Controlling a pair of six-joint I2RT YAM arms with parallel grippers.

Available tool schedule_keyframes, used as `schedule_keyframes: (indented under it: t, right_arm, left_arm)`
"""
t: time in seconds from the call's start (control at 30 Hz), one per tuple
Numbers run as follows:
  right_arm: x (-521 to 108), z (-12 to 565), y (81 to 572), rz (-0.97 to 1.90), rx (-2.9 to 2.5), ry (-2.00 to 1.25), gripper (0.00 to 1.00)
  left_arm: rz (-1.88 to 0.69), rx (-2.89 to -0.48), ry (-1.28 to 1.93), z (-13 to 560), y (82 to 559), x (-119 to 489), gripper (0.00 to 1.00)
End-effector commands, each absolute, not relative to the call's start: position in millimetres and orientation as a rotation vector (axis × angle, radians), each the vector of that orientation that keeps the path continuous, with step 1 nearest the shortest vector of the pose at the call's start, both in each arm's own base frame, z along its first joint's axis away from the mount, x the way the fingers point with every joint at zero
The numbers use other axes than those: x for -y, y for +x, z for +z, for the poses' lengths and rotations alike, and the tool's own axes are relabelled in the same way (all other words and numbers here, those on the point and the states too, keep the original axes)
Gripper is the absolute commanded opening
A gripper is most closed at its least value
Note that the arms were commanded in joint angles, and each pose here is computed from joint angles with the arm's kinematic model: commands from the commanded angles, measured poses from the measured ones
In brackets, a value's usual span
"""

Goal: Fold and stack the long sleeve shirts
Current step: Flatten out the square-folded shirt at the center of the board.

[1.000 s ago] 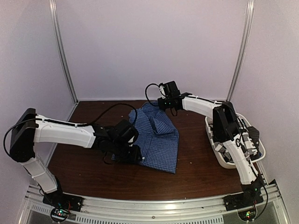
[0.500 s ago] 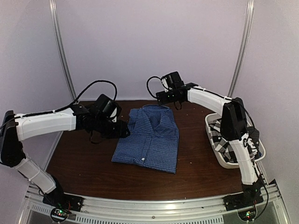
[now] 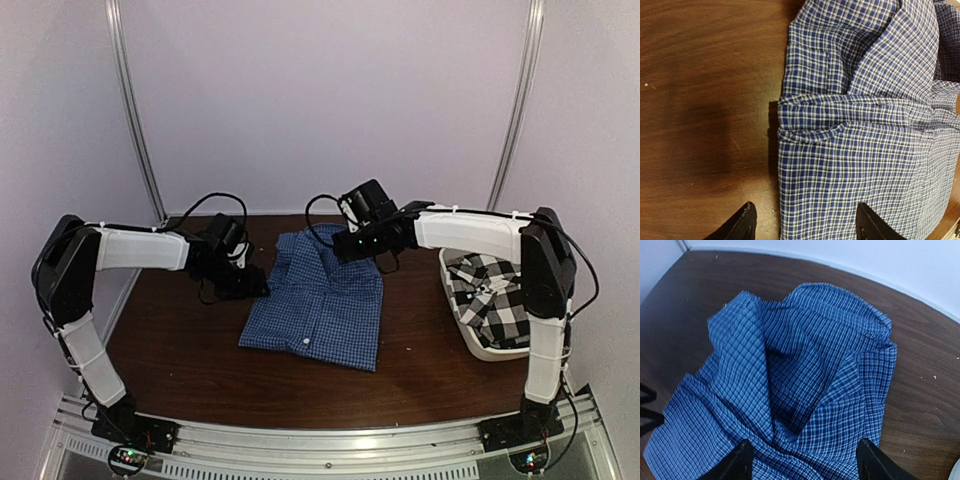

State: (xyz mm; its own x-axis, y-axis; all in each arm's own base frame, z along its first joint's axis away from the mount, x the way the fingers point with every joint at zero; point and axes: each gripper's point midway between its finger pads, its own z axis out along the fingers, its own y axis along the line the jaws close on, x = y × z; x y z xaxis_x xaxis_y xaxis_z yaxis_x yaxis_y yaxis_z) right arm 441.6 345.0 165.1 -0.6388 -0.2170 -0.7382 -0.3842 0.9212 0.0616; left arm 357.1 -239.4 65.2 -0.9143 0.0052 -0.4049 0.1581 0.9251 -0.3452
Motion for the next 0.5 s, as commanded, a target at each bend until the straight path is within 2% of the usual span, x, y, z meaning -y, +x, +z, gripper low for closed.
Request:
schedule_keyframes:
  t: [0.0, 0.17, 0.3, 0.47]
  right_arm:
    - [-343.2, 138.8, 423.8, 0.315, -2.334, -0.395, 0.63]
    - [-338.0, 97.6, 423.5, 0.279, -2.401, -0.409, 0.51]
    - [-333.7, 76.1, 438.1, 0.266, -2.430, -0.401, 0.50]
    - [-328.9, 55.4, 467.9, 0.261, -2.454, -0.383, 0.50]
  left_arm:
    - [-0.619, -2.646, 0.188, 60.1, 357.8, 253.1, 0.68]
    - [-0.643, -2.681, 0.192, 43.7, 338.3, 254.2, 0.64]
    - [-0.646, -2.702, 0.208, 35.8, 324.7, 259.9, 0.59]
    - [-0.672, -2.707, 0.204, 32.8, 316.3, 268.4, 0.47]
